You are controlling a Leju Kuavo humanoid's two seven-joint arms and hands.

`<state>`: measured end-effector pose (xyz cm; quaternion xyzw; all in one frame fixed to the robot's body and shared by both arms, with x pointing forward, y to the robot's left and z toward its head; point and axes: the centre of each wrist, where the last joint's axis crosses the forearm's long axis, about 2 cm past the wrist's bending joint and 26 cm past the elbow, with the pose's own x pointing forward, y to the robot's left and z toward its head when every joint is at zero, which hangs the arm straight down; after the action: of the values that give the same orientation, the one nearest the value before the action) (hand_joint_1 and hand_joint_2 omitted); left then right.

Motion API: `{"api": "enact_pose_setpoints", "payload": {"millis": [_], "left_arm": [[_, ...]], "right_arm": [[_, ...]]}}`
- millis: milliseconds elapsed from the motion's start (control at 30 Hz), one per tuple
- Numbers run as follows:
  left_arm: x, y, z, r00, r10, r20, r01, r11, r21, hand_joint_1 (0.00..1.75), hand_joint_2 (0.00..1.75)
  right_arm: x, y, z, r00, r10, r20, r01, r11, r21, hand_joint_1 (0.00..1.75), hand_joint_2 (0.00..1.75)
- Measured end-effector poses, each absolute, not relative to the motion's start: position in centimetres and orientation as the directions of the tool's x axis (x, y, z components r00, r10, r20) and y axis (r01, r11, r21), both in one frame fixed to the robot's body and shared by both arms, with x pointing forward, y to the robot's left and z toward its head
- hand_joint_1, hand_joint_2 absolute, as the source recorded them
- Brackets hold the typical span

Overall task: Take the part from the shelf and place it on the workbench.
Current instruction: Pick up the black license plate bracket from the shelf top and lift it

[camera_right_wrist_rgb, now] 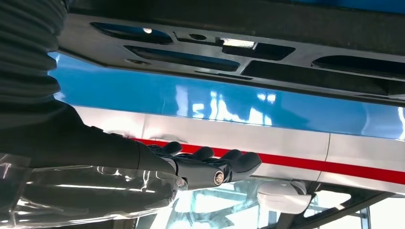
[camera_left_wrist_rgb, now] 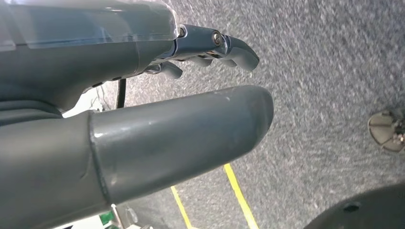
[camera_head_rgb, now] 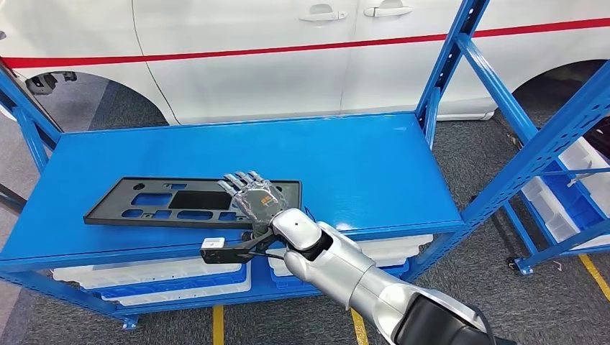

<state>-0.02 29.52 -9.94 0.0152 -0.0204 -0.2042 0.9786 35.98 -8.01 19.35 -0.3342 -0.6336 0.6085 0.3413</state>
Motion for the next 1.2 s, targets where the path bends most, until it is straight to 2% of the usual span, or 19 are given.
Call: {"api": "enact_pose_setpoints", "payload": {"millis": [333,367,500,567,1167,1200], "left_arm": [[0.0,29.6,-9.9,0.920,-0.389,0.036,0.388,0.921,0.032,0.00,0.00],[0.0,29.6,-9.9,0.922,-0.387,0.036,0.386,0.922,0.033,0.00,0.00],[-0.1,29.6,-10.0,0.925,-0.378,0.036,0.377,0.926,0.032,0.00,0.00],[-0.1,29.6,-10.0,0.927,-0.375,0.036,0.374,0.927,0.031,0.00,0.00],[-0.2,29.4,-10.0,0.933,-0.357,0.047,0.356,0.934,0.026,0.00,0.00],[-0.2,29.4,-10.1,0.933,-0.357,0.048,0.356,0.934,0.025,0.00,0.44]], "right_arm": [[36.1,-8.1,18.3,-0.483,0.867,-0.124,0.102,-0.085,-0.991,0.00,1.75],[36.2,-8.2,18.1,-0.473,0.870,-0.136,0.117,-0.091,-0.989,0.06,1.75],[36.3,-8.6,17.3,-0.443,0.880,-0.171,0.146,-0.118,-0.982,1.70,1.75],[36.4,-8.9,16.9,-0.435,0.882,-0.182,0.138,-0.134,-0.981,1.75,1.75],[37.2,-10.1,16.1,-0.430,0.885,-0.179,0.084,-0.159,-0.984,1.75,1.75],[37.2,-10.1,16.1,-0.431,0.884,-0.179,0.084,-0.158,-0.984,1.75,1.75]]}}
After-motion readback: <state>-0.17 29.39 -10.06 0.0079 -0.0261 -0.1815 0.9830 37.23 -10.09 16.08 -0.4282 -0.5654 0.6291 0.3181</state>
